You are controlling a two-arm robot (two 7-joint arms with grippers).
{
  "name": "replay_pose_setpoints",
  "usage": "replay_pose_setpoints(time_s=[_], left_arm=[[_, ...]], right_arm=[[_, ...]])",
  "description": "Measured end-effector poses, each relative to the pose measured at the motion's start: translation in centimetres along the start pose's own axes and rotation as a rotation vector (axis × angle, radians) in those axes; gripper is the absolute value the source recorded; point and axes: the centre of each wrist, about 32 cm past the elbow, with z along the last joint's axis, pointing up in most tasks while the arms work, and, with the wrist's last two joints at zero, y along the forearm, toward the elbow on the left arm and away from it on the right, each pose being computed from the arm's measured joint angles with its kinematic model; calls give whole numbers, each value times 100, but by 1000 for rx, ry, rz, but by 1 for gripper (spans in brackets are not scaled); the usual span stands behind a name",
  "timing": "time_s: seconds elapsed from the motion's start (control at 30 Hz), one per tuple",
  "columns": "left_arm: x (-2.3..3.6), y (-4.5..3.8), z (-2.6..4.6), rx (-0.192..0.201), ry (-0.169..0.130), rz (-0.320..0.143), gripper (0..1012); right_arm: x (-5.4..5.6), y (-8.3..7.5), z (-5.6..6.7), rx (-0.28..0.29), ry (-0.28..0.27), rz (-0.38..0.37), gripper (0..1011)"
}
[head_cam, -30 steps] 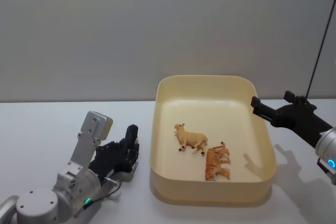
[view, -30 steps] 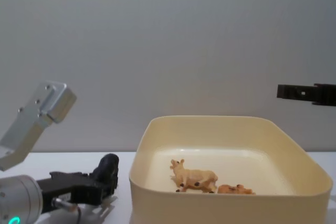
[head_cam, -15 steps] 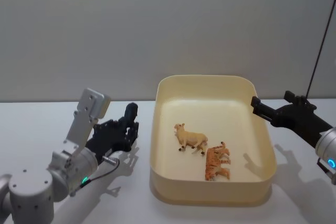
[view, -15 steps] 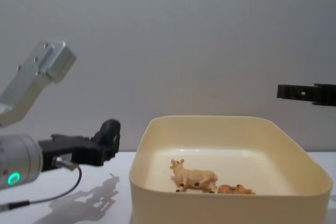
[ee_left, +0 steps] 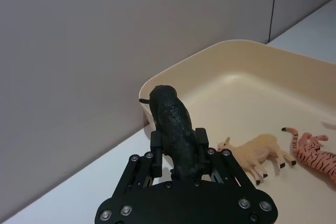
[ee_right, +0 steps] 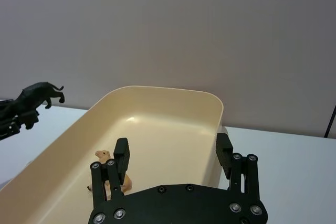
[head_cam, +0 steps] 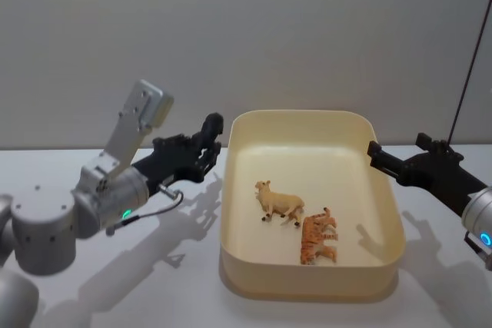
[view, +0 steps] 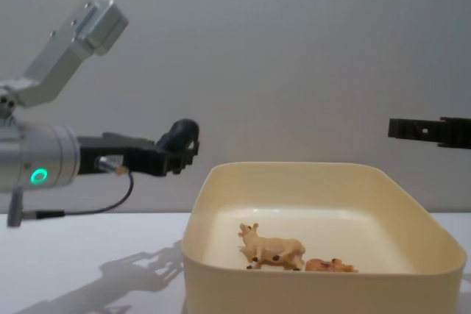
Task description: Pick up the toy alternately with two hands and place it into the central storage box.
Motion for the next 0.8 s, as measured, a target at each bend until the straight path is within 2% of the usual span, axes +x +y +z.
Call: replay_pose_setpoints(time_s=[0.07, 0.1, 0.17, 0.2, 0.3, 0.4, 0.57, 0.8], left_arm=[[41, -37, 40, -1, -6, -20, 340], [89, -82, 83, -4, -11, -39, 340], [130, -123, 115, -5, -15, -52, 340], [168, -165, 149, -5, -17, -72, 340], [230, -234, 193, -4, -18, -95, 340], [319, -349, 252, 1, -17, -136, 340], [404, -480, 293, 9, -13, -180, 340], [485, -652, 326, 25, -4, -242, 341]], right_arm=[[0, 0, 0, 0, 0, 0, 1001], [0, 0, 0, 0, 0, 0, 1001], [0, 0, 0, 0, 0, 0, 1001], [0, 0, 0, 0, 0, 0, 1001], [0, 0, 0, 0, 0, 0, 1001], [0, 0, 0, 0, 0, 0, 1001], [0, 0, 0, 0, 0, 0, 1001], [0, 0, 0, 0, 0, 0, 1001]])
